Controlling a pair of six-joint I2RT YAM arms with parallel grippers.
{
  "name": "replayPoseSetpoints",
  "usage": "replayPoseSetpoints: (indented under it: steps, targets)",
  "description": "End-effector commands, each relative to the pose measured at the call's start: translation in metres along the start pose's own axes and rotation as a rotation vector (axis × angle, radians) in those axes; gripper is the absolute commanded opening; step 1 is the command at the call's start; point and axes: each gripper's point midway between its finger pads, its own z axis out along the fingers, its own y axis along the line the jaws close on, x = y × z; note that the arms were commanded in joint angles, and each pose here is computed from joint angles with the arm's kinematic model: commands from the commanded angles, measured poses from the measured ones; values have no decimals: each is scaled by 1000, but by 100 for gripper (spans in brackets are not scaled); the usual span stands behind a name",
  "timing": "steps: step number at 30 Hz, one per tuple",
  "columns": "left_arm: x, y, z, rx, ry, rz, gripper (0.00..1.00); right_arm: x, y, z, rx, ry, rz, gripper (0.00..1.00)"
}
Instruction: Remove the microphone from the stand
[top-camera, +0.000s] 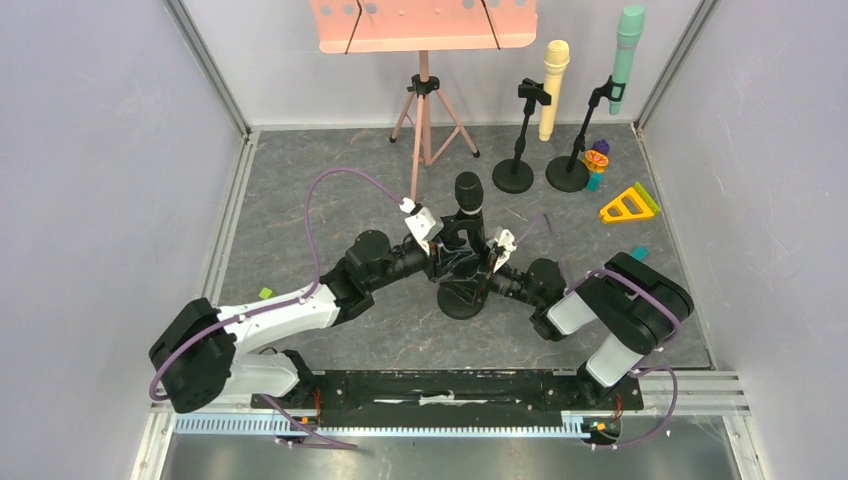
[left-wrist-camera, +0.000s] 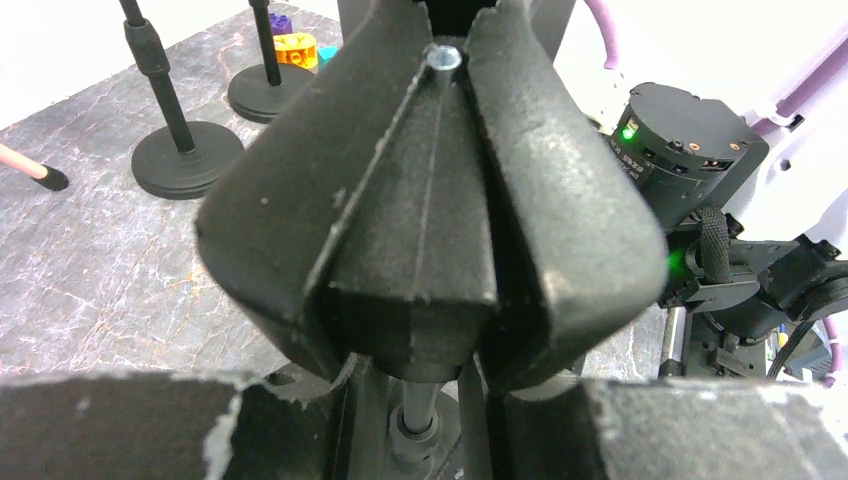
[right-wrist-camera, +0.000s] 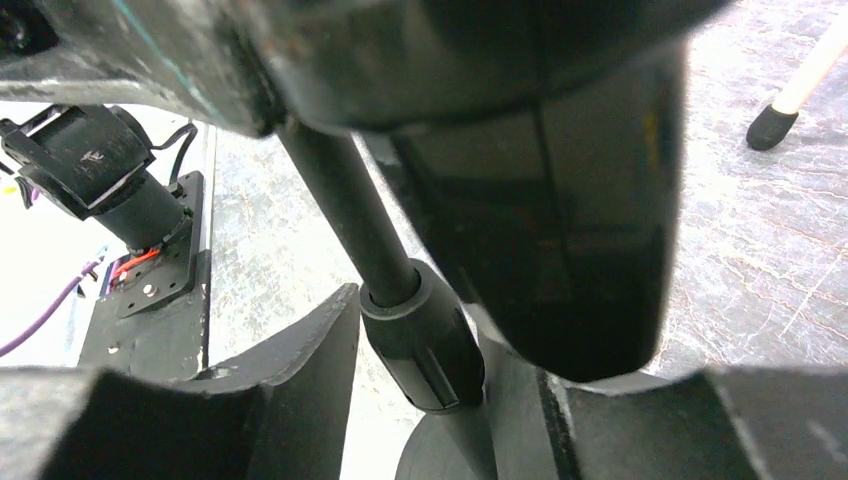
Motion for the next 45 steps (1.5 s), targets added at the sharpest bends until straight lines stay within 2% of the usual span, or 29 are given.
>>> replayPoseSetpoints:
  steps: [1,3,7,8,12,18,23,32,33,36,40,43,45]
  targets:
    - [-17,-1,3,11,-44,3,2,-54,15,1,-60,-198,-142,48]
    - [-16,-1,3,10,-42,-1,2,-55,16,2,-65,-197,-139,33]
    - [-19,0,3,3,-52,-2,2,-53,12,1,-40,-184,-138,23]
    - [-19,1,4,-3,-53,-3,2,-48,6,0,-9,-170,-131,15]
    - [-24,3,4,-19,-49,-8,2,-47,4,-3,45,-169,-139,1]
    - [-30,8,3,-55,-61,-19,2,-37,-8,5,261,-62,-284,0]
    - [-31,10,3,-67,-62,-31,2,-43,-38,-4,529,-24,-292,0]
    - [-29,19,-3,-127,-67,-31,2,-37,-28,-1,564,-52,-278,0]
    - [-29,20,-4,-128,-68,-28,2,-36,-24,-2,542,-66,-260,1]
    - [-27,20,-5,-129,-54,-18,2,-35,-8,3,431,-70,-268,22]
    - [-26,17,-4,-109,-47,-5,2,-25,9,19,241,6,-223,37]
    - [-25,17,-4,-107,-42,4,2,-29,12,16,175,-22,-193,51]
    - [-26,16,-5,-99,-46,10,2,-32,13,8,146,-51,-190,53]
